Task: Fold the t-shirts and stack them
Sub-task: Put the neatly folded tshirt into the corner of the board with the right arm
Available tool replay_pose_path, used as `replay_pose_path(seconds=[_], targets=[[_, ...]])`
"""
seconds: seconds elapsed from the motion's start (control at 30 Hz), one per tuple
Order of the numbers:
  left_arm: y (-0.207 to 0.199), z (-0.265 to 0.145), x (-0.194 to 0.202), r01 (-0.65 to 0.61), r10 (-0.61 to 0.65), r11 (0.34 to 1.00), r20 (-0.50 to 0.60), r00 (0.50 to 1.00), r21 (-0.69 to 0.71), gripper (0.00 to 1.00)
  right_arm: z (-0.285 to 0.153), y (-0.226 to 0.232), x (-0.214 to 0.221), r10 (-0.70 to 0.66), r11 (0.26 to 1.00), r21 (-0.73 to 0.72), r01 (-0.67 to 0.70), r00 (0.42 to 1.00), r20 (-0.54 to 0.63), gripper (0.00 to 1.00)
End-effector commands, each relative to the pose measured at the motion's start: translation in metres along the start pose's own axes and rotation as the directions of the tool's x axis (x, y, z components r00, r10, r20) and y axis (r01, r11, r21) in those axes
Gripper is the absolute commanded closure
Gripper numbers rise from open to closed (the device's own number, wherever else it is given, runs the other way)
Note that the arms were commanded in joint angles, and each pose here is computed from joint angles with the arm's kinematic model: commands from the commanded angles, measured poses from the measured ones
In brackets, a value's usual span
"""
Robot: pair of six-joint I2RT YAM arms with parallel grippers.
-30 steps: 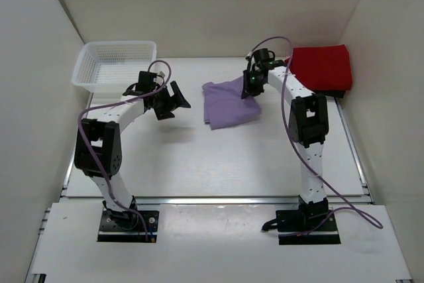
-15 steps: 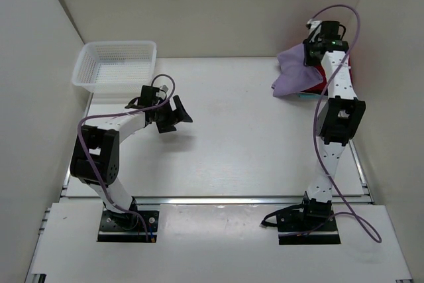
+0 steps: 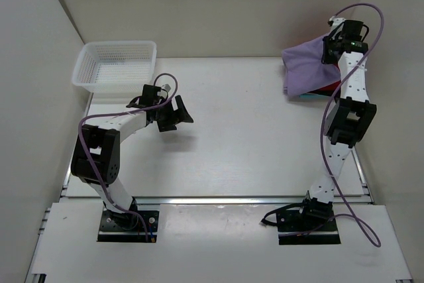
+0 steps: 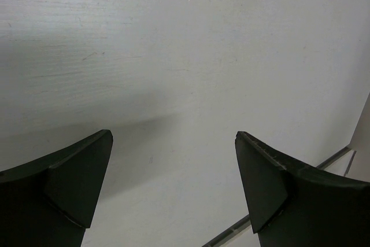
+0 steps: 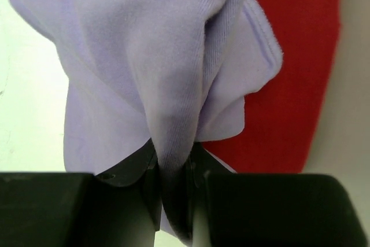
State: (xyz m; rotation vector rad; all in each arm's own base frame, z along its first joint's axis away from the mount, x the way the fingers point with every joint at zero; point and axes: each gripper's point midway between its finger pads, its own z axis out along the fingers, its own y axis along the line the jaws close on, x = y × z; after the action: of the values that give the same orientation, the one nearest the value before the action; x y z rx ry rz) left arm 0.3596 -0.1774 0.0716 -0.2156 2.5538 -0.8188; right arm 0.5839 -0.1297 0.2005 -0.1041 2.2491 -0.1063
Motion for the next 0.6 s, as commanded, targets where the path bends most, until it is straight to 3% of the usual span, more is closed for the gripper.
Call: replay_pose_path(seconds=[0.0,0.1,0.33,0.37,0.43,0.5,0.57], targets=[[-0.007,-0.004,-0.008,-0.059,0.059,0.998,0.016,0.998,0.001,0.01,-0.043,-0.054,-0.062,0.033,0.991,0.119,-0.059,0.977,0.213,1.0],[-0.002,-0.002,-0.003,-0.057,0.057,0.998,0.001,0.998,-0.006,0.01,-0.046,-0.064,-0.069,0.063,0.986,0.13,-0.102,0.96,0.271,1.0],[0.0,-0.001,0.004,-0.05,0.05,0.999,-0.025,0.998,0.002,0.02,-0.029,-0.093,-0.059,0.086,0.965,0.214,-0.148,0.958,0.273,0.97],[-0.002,0.001,0.005,-0.065,0.065,0.998,-0.025,0.998,0.002,0.02,-0.027,-0.099,-0.06,0.06,0.953,0.269,-0.137,0.96,0.273,0.89],[-0.002,0.0,0.005,-0.075,0.075,0.997,-0.023,0.997,0.0,0.01,-0.027,-0.104,-0.071,0.018,0.931,0.342,-0.128,0.951,0.309,0.59],[-0.002,-0.002,0.007,-0.083,0.083,0.997,-0.02,0.996,-0.001,0.02,-0.027,-0.105,-0.074,-0.003,0.919,0.373,-0.128,0.944,0.33,0.43],[-0.006,-0.005,0.005,-0.09,0.09,0.996,-0.002,0.996,0.019,0.02,-0.031,-0.1,-0.091,-0.023,0.918,0.374,-0.134,0.922,0.387,0.16]])
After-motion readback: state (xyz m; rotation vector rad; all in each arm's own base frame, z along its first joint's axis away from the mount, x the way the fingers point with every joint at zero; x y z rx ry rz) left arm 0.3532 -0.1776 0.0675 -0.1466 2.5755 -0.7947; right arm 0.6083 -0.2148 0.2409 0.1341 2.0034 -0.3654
